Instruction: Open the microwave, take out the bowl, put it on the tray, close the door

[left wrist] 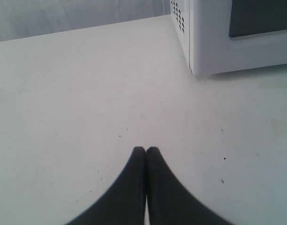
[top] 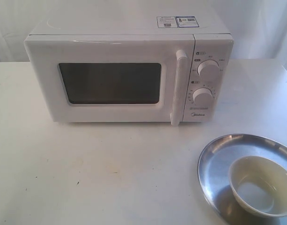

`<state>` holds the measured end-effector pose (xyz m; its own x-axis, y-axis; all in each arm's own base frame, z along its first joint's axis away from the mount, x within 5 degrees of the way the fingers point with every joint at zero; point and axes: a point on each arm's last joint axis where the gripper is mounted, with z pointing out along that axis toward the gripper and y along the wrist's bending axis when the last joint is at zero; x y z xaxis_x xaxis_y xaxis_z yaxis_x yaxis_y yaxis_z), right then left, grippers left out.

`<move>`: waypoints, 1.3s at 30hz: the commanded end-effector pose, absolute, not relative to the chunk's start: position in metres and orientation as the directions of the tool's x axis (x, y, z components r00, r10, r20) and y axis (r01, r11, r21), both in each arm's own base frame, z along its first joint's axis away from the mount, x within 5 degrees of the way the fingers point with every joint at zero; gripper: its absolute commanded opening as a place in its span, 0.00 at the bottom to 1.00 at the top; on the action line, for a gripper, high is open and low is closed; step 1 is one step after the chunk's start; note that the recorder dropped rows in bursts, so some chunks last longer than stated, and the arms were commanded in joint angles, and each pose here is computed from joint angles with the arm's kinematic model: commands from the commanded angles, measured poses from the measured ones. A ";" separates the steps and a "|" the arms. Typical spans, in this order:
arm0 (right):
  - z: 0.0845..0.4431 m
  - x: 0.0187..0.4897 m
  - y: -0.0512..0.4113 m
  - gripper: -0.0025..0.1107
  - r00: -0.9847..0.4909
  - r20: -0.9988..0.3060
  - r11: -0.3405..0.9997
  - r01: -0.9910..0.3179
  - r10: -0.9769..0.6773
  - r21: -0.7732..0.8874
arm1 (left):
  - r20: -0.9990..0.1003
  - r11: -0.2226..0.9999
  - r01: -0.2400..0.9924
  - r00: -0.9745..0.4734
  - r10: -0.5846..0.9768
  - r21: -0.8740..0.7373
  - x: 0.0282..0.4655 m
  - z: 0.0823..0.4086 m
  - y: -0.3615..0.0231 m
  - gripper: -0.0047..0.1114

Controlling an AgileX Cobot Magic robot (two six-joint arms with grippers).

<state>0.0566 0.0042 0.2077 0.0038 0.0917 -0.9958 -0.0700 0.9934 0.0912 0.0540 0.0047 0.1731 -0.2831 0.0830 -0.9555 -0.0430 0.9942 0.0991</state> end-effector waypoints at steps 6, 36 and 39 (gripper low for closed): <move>0.203 0.056 0.004 0.02 -0.024 -0.998 0.996 -0.065 0.058 0.059 | -0.957 0.995 -0.044 -0.280 0.073 0.089 0.054 0.174 0.005 0.04; 0.201 0.056 0.004 0.02 -0.048 -0.999 0.997 -0.065 0.025 0.029 | -0.957 0.995 -0.044 -0.280 0.073 0.089 0.054 0.174 0.005 0.04; 0.198 0.056 0.004 0.02 -0.080 -0.997 0.997 -0.066 0.023 0.028 | -0.957 0.995 -0.044 -0.280 0.073 0.089 0.054 0.174 0.005 0.04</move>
